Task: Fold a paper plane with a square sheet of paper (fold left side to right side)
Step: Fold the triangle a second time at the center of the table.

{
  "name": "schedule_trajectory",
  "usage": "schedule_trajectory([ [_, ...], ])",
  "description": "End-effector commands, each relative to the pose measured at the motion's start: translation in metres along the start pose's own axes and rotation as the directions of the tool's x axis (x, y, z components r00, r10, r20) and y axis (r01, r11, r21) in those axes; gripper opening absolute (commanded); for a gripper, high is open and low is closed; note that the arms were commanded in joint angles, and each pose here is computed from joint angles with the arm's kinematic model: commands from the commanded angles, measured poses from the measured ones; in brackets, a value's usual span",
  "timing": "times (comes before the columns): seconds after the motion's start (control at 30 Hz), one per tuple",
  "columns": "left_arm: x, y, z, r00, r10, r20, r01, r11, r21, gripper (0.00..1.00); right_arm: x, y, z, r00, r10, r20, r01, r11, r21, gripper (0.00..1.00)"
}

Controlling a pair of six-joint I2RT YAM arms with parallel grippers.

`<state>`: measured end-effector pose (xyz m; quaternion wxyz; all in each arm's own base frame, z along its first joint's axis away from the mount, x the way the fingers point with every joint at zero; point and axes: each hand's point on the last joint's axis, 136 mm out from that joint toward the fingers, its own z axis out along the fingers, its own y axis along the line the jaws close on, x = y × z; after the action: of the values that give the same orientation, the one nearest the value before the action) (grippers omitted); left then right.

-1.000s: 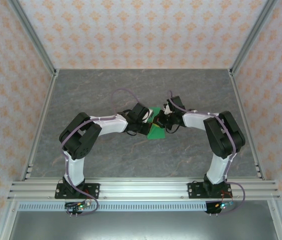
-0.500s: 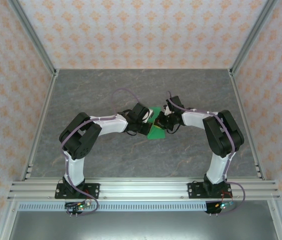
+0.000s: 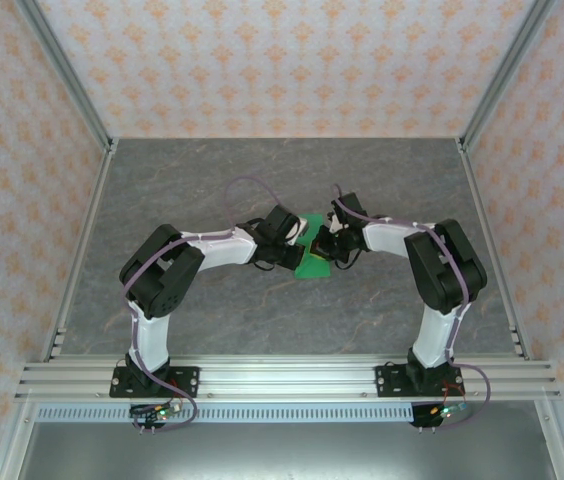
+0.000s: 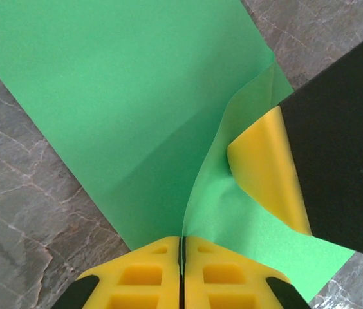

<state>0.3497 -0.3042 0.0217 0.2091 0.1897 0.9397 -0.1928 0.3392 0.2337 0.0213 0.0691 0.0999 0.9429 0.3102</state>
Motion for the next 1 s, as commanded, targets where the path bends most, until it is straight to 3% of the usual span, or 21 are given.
schedule_trajectory([
  [0.0, -0.006, 0.007, -0.007, 1.000, 0.002, 0.009, -0.002, 0.999, -0.045, 0.11, 0.009, -0.025, 0.008, 0.999, 0.016, -0.030, -0.012, 0.994, 0.108, 0.05],
  [0.23, -0.021, 0.005, -0.043, 0.996, 0.002, 0.086, 0.005, 0.997, -0.072, 0.23, 0.012, -0.031, 0.012, 0.999, 0.025, -0.043, -0.019, 0.992, 0.126, 0.05],
  [0.4, -0.025, 0.002, -0.068, 0.992, -0.002, 0.125, 0.011, 0.998, -0.068, 0.37, 0.011, -0.030, 0.011, 0.999, 0.018, -0.043, -0.012, 0.992, 0.123, 0.05],
  [0.7, -0.013, -0.051, -0.057, 0.998, -0.053, 0.039, 0.041, 0.966, 0.254, 0.29, 0.010, -0.029, 0.010, 0.999, 0.013, -0.042, -0.008, 0.992, 0.124, 0.05],
  [0.97, 0.003, -0.054, -0.032, 0.997, -0.061, -0.048, 0.073, 0.951, 0.300, 0.27, 0.011, -0.028, 0.009, 0.999, 0.011, -0.046, -0.005, 0.992, 0.123, 0.05],
])
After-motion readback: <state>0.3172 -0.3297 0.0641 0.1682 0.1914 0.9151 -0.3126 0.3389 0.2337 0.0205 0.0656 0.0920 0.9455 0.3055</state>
